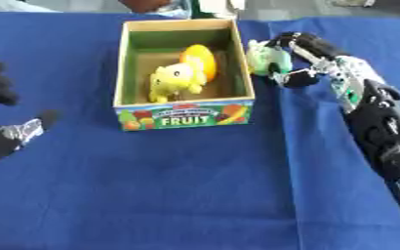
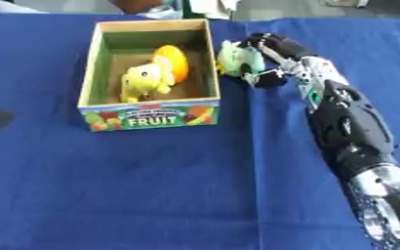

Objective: Pick up objects on the table and place them in the box.

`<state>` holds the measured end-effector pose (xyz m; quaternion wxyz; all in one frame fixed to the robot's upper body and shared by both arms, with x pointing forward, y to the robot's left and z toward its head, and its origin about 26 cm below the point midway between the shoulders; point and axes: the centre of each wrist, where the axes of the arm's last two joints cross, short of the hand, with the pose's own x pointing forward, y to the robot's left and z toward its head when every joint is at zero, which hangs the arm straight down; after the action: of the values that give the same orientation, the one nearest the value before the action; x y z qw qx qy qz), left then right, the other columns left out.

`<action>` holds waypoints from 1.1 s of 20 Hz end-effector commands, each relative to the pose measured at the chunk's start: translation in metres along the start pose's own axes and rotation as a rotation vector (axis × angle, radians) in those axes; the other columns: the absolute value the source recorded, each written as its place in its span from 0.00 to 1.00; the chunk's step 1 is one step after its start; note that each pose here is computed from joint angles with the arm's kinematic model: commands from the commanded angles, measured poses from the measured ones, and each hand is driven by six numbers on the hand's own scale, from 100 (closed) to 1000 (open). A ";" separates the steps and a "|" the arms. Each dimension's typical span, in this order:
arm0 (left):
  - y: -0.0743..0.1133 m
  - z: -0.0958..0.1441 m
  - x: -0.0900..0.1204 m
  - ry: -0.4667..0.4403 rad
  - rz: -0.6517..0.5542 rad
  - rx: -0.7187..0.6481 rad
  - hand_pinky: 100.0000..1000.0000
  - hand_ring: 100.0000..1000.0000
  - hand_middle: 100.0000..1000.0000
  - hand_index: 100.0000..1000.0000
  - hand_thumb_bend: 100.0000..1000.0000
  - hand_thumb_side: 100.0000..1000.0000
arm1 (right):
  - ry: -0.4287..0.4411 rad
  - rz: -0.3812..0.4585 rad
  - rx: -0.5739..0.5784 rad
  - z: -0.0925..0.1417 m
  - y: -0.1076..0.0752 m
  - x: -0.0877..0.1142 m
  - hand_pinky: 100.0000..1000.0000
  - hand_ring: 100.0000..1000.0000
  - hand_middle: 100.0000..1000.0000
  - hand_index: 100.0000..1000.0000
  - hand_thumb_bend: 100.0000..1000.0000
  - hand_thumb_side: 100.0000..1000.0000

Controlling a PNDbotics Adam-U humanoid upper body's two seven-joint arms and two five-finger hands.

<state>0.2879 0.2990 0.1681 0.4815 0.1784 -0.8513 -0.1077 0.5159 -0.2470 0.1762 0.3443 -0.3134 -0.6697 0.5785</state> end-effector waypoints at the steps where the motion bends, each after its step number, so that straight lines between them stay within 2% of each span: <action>1: 0.003 -0.003 0.006 -0.028 -0.011 0.001 0.51 0.46 0.47 0.68 0.77 0.00 | 0.008 0.024 -0.033 -0.002 -0.005 0.002 0.37 0.66 0.28 0.40 0.00 0.06; 2: 0.003 -0.003 0.006 -0.028 -0.011 0.001 0.51 0.46 0.47 0.68 0.77 0.00 | 0.011 0.024 -0.048 -0.002 -0.005 0.002 0.35 0.65 0.23 0.33 0.00 0.05; 7: 0.003 -0.003 0.006 -0.025 -0.012 0.004 0.51 0.46 0.47 0.68 0.77 0.00 | 0.020 0.020 -0.139 -0.002 -0.008 0.002 0.27 0.57 0.06 0.10 0.00 0.02; 10: 0.003 -0.002 0.005 -0.024 -0.012 0.005 0.51 0.46 0.47 0.68 0.77 0.00 | 0.023 0.016 -0.203 -0.002 -0.010 0.002 0.25 0.55 0.04 0.07 0.00 0.01; 12: 0.004 -0.002 0.005 -0.023 -0.012 0.006 0.51 0.46 0.47 0.67 0.77 0.00 | 0.027 0.009 -0.248 -0.002 -0.012 0.002 0.21 0.52 0.00 0.04 0.00 0.02; 22: 0.004 -0.002 0.005 -0.023 -0.012 0.008 0.51 0.46 0.47 0.67 0.77 0.00 | 0.032 -0.024 -0.382 -0.002 -0.008 0.003 0.13 0.45 0.00 0.00 0.00 0.05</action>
<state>0.2879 0.2990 0.1680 0.4816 0.1784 -0.8513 -0.1075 0.5140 -0.2412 0.1690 0.3093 -0.3648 -0.7564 0.4461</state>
